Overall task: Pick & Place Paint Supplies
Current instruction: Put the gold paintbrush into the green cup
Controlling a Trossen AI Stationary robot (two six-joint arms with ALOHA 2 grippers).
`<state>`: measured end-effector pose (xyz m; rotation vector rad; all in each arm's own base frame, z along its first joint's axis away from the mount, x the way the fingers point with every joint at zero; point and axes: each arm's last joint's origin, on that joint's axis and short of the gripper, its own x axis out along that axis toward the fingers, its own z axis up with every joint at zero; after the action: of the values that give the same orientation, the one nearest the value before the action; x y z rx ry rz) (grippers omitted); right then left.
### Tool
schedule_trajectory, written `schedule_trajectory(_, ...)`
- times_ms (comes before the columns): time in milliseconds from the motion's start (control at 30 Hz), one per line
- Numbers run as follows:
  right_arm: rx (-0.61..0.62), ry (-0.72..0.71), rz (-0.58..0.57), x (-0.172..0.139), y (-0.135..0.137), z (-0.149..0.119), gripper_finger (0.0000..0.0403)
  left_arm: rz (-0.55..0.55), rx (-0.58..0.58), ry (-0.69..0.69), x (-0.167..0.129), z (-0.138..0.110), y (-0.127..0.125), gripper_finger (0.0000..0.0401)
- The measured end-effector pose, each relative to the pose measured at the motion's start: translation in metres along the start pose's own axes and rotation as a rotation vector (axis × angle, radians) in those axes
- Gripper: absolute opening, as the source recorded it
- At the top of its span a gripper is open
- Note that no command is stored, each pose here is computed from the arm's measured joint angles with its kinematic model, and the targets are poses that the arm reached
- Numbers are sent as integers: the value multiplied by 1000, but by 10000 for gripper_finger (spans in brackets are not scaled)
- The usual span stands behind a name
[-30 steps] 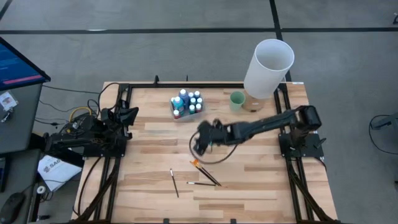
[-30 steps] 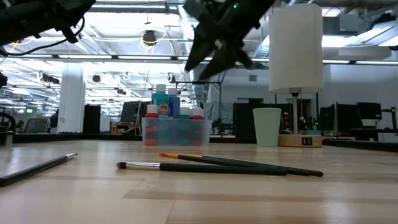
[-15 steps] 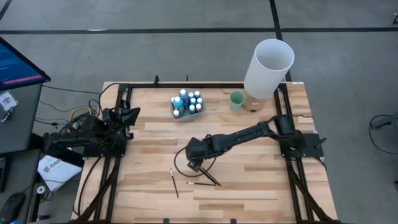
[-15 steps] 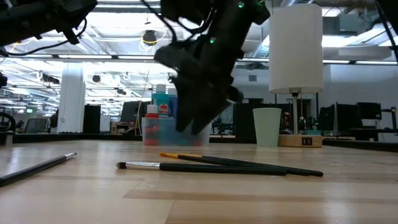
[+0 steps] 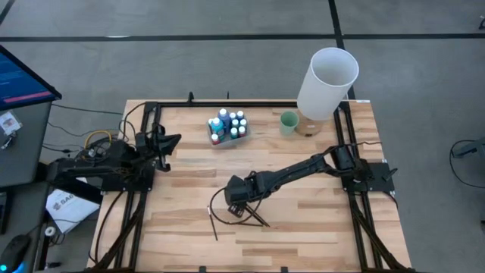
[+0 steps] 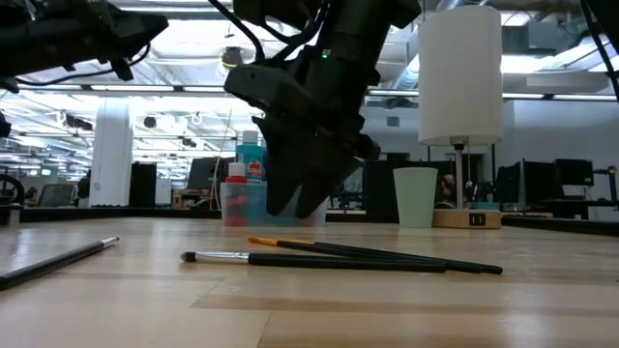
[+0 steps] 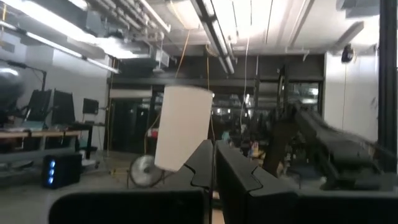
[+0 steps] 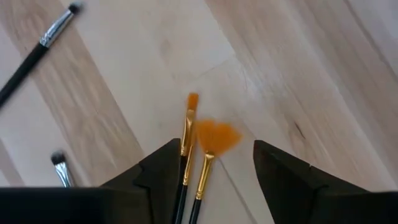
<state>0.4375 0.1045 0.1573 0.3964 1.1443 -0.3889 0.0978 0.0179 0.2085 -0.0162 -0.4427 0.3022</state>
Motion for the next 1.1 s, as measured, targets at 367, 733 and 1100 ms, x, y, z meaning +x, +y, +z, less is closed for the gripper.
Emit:
schedule_trajectory(367, 14, 7, -15, 0, -3, 1, 190, -1, 6, 35, 2, -4, 0, 2)
schedule_trajectory(733, 12, -32, -60, 0, -4, 2, 189, -1, -43, -240, -14, 26, 2, 2)
schedule_trajectory(1100, 9, -32, -80, 0, -5, 1, 179, -3, -46, -256, -14, 28, 2, 2)
